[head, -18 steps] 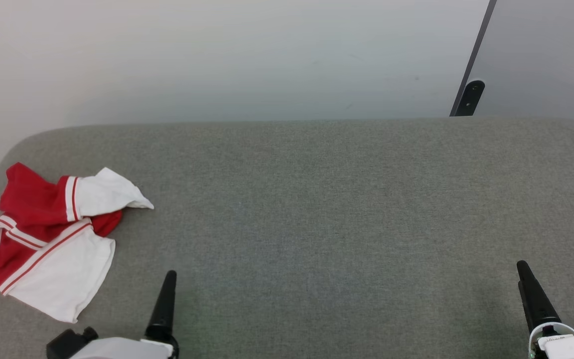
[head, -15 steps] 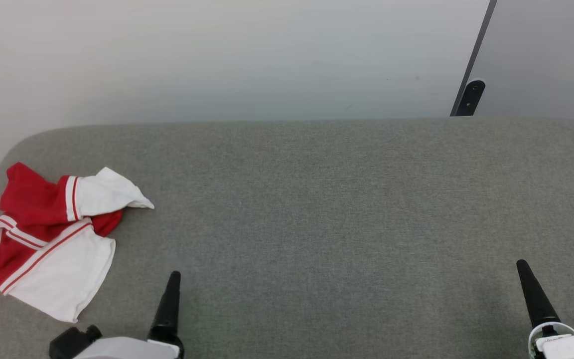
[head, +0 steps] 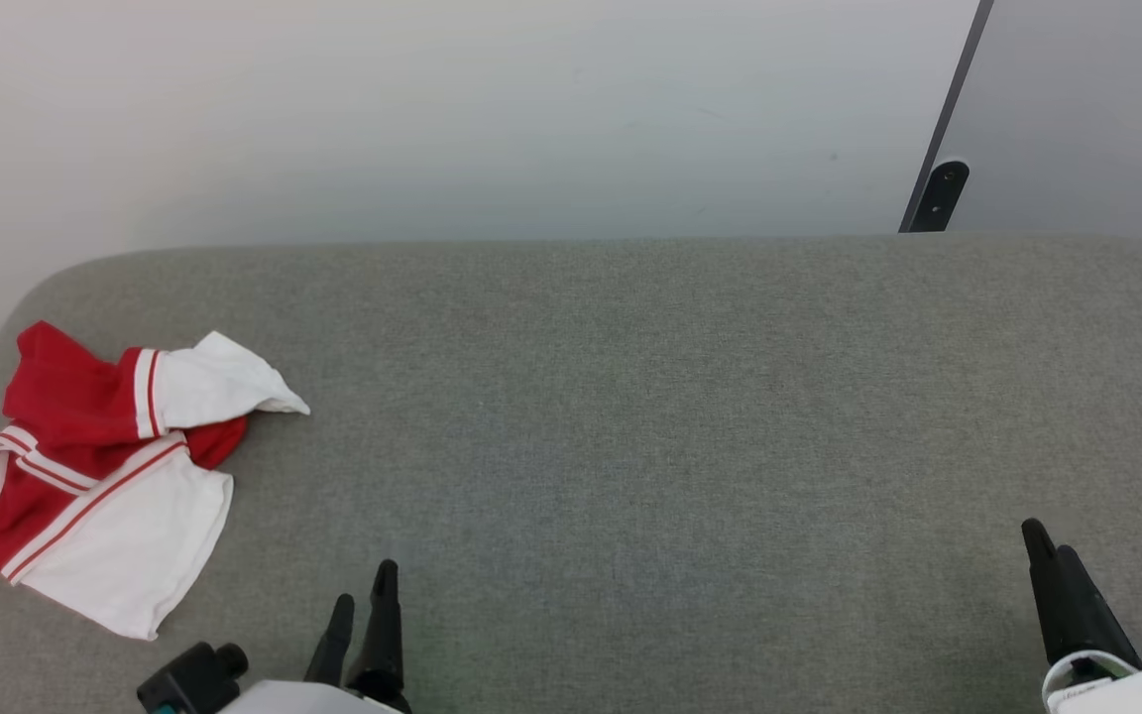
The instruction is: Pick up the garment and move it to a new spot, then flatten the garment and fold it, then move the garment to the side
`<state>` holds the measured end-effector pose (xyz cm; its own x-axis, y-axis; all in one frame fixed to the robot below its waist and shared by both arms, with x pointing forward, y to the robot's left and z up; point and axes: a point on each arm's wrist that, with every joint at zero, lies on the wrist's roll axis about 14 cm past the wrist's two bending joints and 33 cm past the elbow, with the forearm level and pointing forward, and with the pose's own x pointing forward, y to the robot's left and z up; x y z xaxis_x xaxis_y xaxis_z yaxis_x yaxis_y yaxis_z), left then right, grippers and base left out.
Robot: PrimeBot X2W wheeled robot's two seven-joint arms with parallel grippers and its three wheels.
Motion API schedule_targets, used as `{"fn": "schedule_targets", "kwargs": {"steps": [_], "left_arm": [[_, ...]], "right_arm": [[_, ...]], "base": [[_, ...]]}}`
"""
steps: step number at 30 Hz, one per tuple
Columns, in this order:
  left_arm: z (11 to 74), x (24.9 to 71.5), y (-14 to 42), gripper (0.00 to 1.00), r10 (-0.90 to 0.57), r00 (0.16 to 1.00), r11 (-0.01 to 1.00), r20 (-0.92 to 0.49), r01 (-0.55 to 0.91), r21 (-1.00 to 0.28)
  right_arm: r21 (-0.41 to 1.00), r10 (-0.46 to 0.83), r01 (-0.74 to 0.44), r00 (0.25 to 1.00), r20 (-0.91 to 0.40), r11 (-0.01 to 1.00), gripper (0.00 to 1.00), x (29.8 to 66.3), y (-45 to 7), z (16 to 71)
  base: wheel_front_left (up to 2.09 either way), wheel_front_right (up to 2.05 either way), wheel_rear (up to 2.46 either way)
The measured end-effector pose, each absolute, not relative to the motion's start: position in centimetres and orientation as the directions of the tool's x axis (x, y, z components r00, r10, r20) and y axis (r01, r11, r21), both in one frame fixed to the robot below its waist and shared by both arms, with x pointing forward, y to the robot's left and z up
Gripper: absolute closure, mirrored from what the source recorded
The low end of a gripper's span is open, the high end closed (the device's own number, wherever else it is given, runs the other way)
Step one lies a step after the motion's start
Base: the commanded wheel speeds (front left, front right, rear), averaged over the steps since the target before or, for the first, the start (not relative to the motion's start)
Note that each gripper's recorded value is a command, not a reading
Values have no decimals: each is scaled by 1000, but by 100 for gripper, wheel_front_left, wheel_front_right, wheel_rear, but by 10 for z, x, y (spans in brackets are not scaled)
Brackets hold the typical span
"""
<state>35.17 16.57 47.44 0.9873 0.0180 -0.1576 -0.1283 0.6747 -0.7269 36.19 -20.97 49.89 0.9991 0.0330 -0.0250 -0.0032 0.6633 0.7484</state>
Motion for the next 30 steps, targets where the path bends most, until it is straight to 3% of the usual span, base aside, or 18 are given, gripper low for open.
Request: {"fn": "schedule_targets", "kwargs": {"steps": [15,30], "left_arm": [[484,344,161,0,44,992,815,-115,-103,-571],[492,338,155,0,50,997,902,-66,-74,-425]], "right_arm": [[587,73,-60,997,1,807,0,356,-204,504],[468,93,-101,995,40,878,0,351,-201,513]], "base": [[0,0,0],[0,0,0]]}}
